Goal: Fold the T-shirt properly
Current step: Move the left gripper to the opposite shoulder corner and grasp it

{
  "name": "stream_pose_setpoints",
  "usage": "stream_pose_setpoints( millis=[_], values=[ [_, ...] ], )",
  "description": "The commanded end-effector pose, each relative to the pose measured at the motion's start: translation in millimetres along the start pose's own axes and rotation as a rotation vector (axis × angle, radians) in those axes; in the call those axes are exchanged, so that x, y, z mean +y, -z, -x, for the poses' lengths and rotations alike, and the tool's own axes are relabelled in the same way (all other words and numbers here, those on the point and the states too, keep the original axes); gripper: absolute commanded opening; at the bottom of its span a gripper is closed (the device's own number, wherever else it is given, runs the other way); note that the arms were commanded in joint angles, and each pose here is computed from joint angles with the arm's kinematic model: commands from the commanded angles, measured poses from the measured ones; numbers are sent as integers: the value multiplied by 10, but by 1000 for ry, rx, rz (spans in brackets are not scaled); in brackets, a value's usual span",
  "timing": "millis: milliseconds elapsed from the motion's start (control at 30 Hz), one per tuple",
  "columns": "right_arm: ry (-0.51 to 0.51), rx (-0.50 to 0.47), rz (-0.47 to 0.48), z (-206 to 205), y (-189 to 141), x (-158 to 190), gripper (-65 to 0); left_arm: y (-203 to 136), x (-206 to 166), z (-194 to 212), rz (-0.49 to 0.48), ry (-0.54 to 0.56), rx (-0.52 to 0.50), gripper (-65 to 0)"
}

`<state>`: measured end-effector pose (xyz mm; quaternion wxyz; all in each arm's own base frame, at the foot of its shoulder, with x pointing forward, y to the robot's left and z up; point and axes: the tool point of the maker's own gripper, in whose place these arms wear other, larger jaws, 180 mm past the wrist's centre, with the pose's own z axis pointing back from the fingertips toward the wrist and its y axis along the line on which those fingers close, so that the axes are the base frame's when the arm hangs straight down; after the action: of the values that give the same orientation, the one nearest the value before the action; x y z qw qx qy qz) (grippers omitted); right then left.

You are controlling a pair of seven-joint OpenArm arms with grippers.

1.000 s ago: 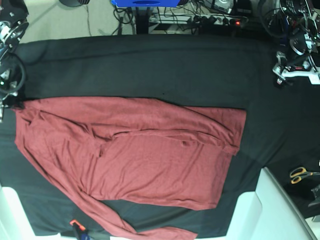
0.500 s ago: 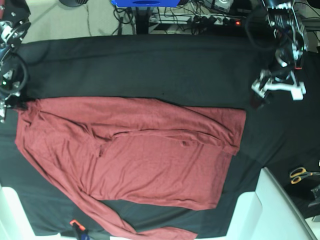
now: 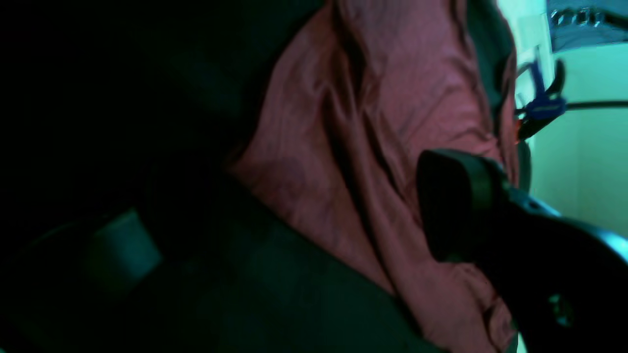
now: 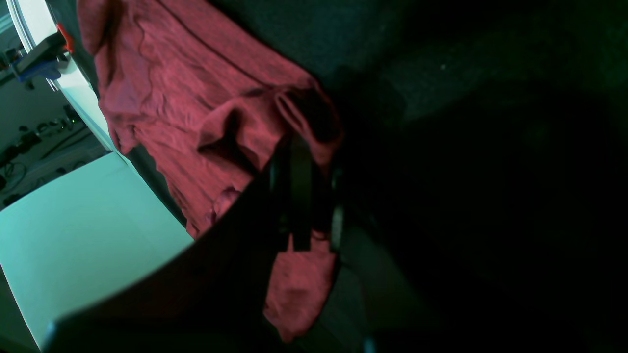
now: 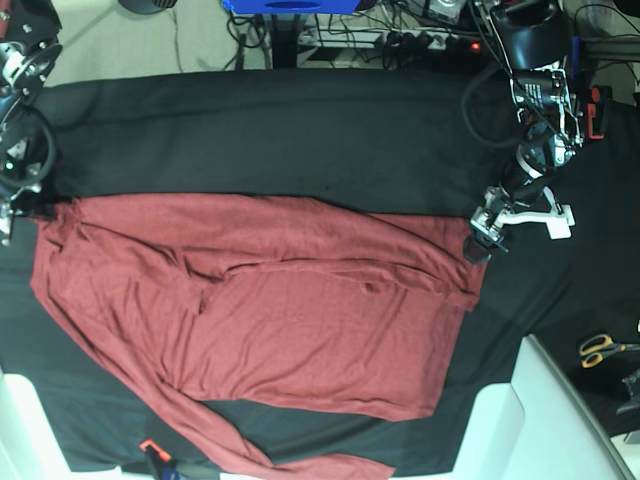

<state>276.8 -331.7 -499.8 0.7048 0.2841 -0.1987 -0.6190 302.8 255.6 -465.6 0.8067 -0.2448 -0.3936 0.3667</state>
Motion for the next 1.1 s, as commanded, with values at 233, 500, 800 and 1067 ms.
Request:
stream_pose_setpoints(
  millis=[233, 500, 800, 1067],
  values=[
    [-12, -17, -17, -111, -56, 100, -645, 99, -140, -51, 13, 1, -2, -169],
    [-11, -12, -18, -103, -56, 102, -645, 278, -178, -35, 13, -49, 18, -193],
    [-11, -12, -18, -103, -56, 102, -645, 280, -133, -12, 4, -62, 22, -202],
    [-11, -11, -20, -96, -50, 109, -645, 295, -163, -25, 9, -55, 23, -571]
  ],
)
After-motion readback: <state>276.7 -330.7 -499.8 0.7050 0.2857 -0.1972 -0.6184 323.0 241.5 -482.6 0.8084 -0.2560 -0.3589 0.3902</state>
